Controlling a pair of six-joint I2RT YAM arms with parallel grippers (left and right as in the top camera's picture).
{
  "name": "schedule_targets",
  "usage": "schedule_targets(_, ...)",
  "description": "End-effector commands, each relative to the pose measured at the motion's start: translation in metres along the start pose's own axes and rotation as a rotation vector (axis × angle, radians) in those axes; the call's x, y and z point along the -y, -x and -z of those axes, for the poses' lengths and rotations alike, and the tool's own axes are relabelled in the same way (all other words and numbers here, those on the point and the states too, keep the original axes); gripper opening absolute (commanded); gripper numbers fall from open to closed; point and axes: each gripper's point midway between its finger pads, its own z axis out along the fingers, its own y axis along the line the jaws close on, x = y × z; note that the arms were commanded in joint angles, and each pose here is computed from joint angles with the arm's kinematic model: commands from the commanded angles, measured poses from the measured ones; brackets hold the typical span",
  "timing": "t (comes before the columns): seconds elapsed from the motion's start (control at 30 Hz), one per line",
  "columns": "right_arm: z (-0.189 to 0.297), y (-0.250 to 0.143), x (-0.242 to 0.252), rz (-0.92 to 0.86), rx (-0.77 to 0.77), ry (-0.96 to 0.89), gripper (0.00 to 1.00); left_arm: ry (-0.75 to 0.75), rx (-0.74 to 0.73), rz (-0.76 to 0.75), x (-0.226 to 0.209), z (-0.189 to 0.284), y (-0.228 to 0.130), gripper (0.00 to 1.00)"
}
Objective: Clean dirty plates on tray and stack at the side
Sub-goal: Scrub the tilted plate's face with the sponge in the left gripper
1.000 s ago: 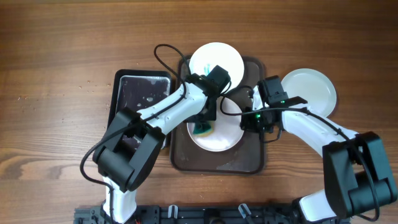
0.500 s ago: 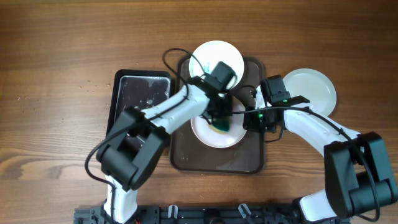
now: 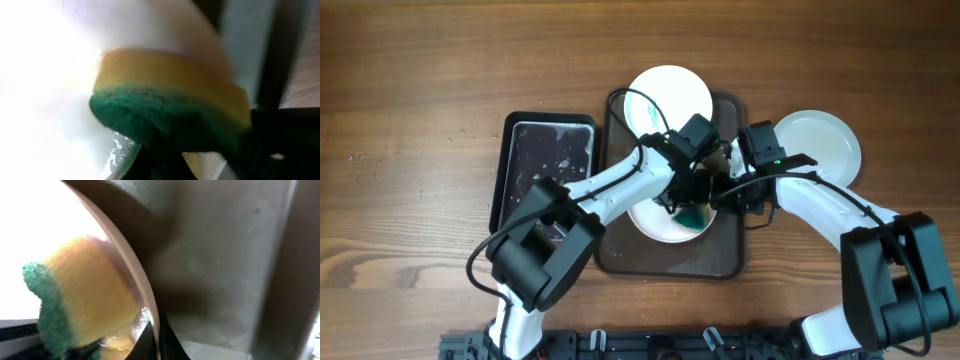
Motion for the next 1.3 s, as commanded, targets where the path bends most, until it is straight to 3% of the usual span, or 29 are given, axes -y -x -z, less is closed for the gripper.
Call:
schedule_targets(0.0,-0.008,-0.005,0.017,0.01,-0.019,-0.076,0.04,0.315,0.006,0.054,-0.075,-0.009,-0.007,0.04)
schedule_targets(0.23,-0.008,-0.006,0.017,0.01,-0.021,-0.077,0.04,0.653,0.145,0.109,-0.144,0.036,0.013,0.04)
schedule_targets(0.47,-0.008,-0.006,0.017,0.01,-0.021,-0.077,0.04,0.692,0.174,0.164,-0.165,0.048,0.022,0.04)
schedule_targets(0.6,-0.008,-0.006,0.017,0.021,-0.022,-0.078,0.04,0.558,0.131,0.19,-0.147,0.033,0.02,0.04)
schedule_targets(0.9,-0.008,-0.006,0.017,0.058,-0.025,-0.078,0.04,-0.164,-0.047,0.159,-0.011,0.004,0.017,0.04)
schedule_targets(1.0,-0.008,-0.008,0.018,0.058,-0.031,-0.08,0.04,-0.242,-0.054,0.113,0.013,0.005,0.014,0.04)
schedule_targets(1.27,-0.008,-0.011,0.019,0.054,-0.042,-0.084,0.04,-0.246,-0.074,0.045,0.036,-0.001,-0.005,0.04)
